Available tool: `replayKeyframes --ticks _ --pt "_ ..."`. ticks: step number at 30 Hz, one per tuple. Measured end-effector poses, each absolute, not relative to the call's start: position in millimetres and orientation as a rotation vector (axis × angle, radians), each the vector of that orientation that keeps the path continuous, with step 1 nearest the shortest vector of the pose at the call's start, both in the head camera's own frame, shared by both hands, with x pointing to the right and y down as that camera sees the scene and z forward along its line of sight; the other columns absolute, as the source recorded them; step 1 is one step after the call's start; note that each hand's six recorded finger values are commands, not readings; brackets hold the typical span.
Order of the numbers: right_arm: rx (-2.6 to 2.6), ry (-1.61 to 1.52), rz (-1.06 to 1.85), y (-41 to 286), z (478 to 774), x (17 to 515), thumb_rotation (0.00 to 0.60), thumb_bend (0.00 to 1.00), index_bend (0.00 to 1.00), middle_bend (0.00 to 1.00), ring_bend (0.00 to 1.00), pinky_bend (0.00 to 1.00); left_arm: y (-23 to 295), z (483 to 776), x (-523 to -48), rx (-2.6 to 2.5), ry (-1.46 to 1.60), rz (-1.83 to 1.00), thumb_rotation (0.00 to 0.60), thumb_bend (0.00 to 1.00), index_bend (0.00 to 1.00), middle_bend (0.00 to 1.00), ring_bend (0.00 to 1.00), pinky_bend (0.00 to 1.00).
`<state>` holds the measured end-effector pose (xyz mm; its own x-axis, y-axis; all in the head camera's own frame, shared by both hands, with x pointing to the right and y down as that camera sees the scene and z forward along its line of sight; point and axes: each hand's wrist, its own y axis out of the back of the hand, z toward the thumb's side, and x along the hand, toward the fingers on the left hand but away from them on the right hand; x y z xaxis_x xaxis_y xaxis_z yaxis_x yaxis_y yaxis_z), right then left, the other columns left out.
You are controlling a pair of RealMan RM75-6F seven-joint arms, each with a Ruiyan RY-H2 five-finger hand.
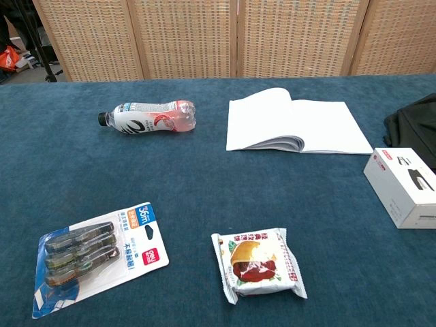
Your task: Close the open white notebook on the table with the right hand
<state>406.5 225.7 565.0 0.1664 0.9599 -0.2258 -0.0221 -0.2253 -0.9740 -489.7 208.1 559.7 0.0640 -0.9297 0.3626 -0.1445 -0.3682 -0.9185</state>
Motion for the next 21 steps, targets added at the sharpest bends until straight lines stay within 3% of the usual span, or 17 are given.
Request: replayKeyframes --ticks 21 --pt "-1.444 -0.975 1.232 222.6 562.5 401.8 0.6 0.41 0.11 0.0 0.0 0.0 206.9 561.7 -491.1 -1.626 1.092 -1.381 0.552 0.07 0.0 0.0 0.0 0.08"
